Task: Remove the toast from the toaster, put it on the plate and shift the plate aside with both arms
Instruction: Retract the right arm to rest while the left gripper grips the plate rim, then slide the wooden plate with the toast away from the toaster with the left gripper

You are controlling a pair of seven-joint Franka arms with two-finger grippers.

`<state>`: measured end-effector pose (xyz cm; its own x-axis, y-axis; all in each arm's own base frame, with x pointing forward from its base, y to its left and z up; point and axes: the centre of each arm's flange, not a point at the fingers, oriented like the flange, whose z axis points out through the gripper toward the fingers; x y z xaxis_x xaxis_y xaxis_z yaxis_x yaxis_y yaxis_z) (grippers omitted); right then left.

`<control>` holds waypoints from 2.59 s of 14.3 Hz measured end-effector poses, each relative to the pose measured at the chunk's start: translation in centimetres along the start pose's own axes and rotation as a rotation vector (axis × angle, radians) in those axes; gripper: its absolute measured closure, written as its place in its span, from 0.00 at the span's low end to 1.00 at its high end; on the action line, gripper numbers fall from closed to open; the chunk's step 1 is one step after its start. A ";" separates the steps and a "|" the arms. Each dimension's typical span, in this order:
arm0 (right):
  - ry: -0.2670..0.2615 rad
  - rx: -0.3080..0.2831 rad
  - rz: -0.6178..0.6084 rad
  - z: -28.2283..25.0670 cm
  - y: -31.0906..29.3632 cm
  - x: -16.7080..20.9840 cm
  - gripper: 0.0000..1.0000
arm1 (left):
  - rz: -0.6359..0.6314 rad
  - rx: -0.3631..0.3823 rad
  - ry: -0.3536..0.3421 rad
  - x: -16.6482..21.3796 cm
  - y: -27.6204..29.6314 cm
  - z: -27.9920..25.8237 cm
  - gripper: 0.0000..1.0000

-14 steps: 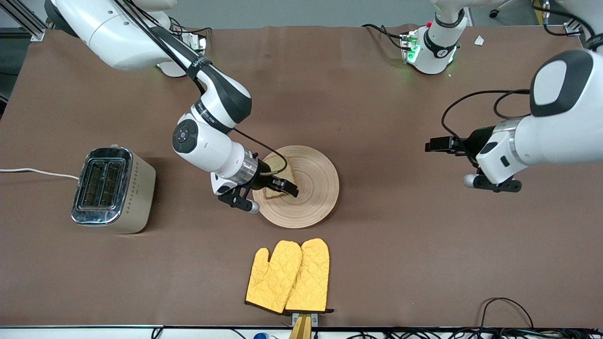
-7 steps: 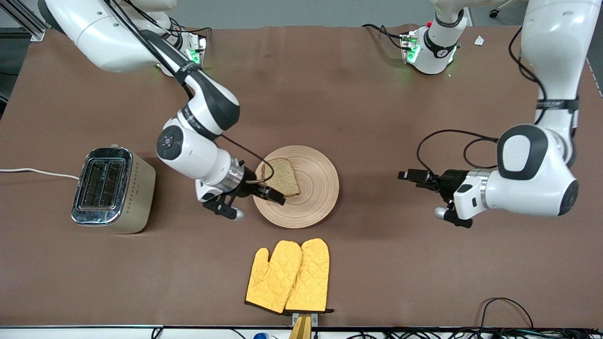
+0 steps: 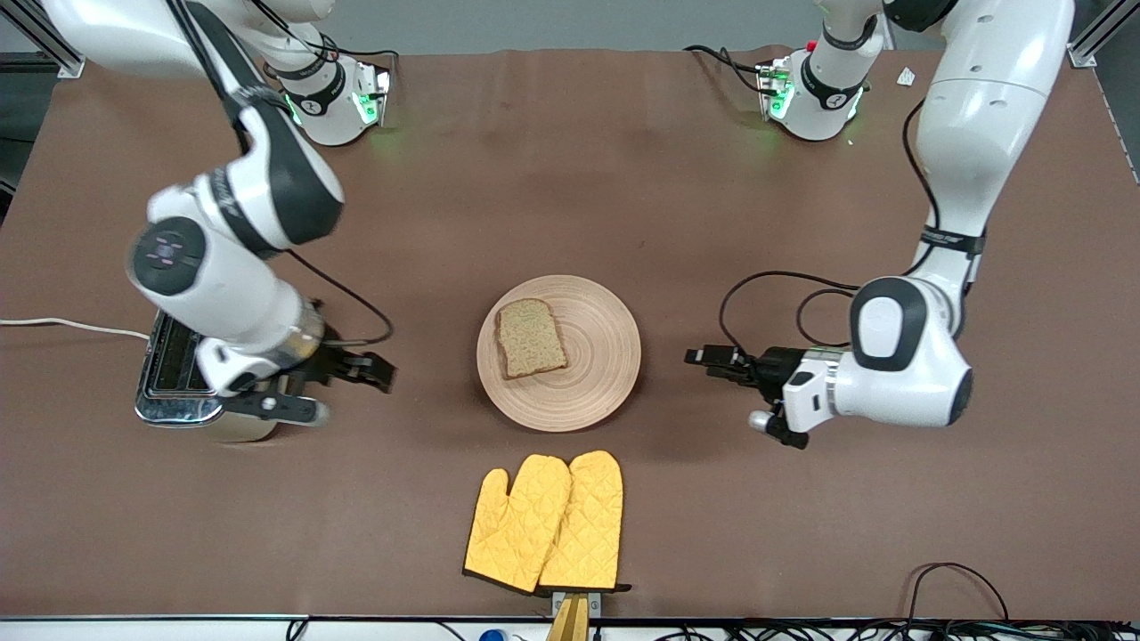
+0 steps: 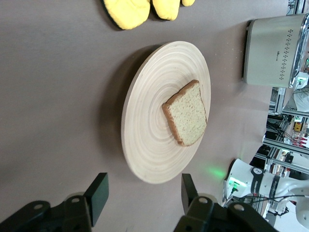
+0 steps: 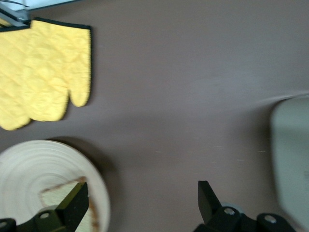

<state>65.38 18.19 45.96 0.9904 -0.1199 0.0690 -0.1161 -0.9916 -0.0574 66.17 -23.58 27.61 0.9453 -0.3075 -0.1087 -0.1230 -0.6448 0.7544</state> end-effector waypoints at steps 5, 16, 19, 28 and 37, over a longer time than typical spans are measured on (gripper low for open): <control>-0.031 -0.103 -0.065 -7.6 7.6 -1.3 0.00 | 0.044 -0.003 0.010 0.6 -2.5 7.1 0.49; -0.016 -0.036 -0.110 -18.5 23.6 -7.2 0.00 | 0.104 -0.193 0.063 0.0 -9.1 14.5 0.66; 0.004 -0.036 -0.112 -20.1 23.5 -8.0 0.00 | 0.102 -0.207 0.068 0.1 -8.6 14.9 0.84; -0.017 -0.014 -0.070 -22.5 23.6 -8.7 0.00 | 0.047 -0.191 0.165 1.9 -4.9 10.8 0.90; -0.027 -0.011 -0.064 -22.4 23.6 -8.8 0.00 | -0.162 -0.202 0.420 1.4 -11.4 -9.4 0.90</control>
<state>52.27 -5.25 66.27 0.9975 -0.0550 0.0450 -0.0531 -0.9977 -0.0427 71.69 -10.07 24.89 0.9926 0.1211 0.0045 0.0571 -0.4997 0.8643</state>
